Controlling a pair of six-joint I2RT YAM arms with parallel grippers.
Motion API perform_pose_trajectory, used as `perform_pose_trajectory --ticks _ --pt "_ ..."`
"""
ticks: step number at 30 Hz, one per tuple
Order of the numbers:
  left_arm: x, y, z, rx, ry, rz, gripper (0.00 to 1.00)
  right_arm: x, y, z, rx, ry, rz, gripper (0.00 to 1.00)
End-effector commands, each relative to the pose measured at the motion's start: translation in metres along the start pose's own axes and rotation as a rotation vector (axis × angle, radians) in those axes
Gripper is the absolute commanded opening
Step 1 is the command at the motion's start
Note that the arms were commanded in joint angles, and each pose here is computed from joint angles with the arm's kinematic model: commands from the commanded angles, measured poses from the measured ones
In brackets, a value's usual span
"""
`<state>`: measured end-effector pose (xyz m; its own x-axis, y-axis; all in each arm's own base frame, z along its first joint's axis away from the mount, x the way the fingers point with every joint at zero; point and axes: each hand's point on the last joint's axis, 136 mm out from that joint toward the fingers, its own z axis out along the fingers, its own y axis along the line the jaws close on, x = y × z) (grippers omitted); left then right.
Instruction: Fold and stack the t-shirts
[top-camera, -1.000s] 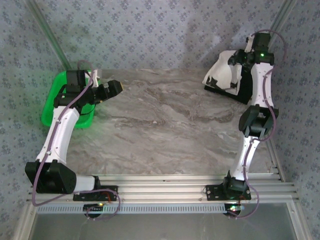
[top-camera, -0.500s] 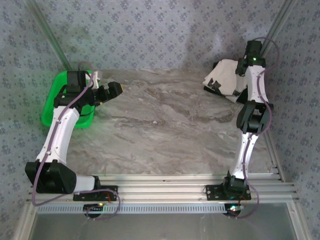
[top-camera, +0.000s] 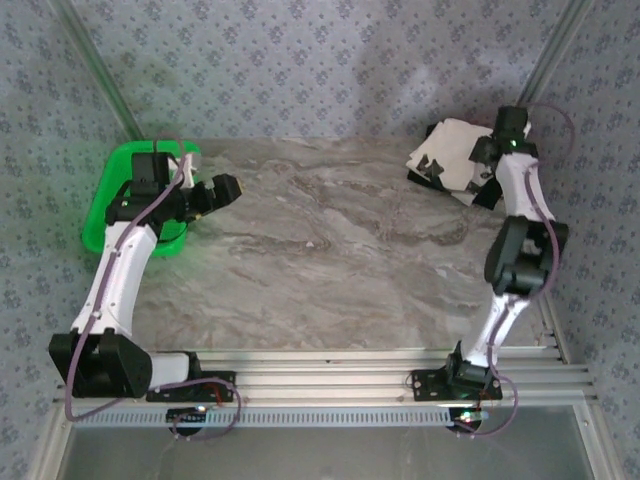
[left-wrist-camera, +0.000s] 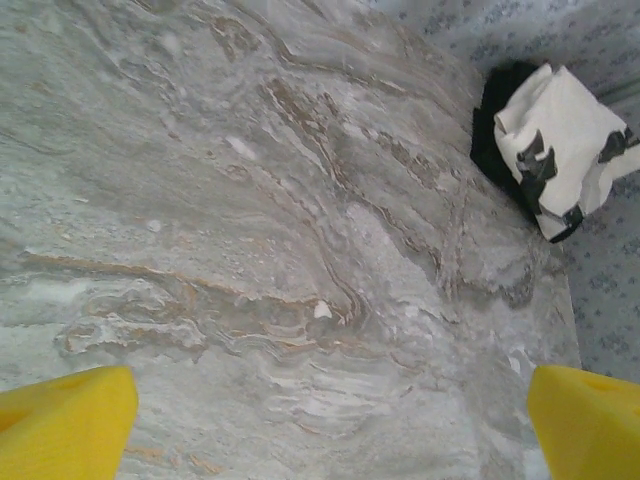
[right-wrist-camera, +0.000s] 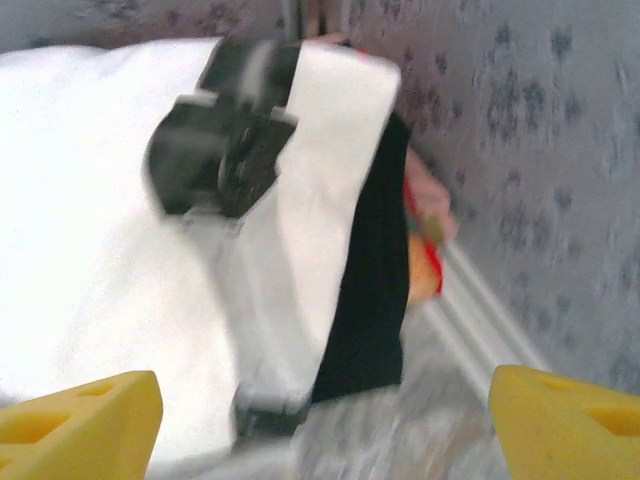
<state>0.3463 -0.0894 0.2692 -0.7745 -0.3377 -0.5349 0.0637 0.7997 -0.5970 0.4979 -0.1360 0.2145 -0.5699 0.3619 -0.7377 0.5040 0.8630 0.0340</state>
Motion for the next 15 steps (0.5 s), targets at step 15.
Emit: perform_pose_trajectory --ticks 15 --pt "0.007 0.144 0.006 -0.415 -0.352 0.164 1.00 0.220 -0.007 -0.117 -0.294 -0.190 -0.186 1.00"
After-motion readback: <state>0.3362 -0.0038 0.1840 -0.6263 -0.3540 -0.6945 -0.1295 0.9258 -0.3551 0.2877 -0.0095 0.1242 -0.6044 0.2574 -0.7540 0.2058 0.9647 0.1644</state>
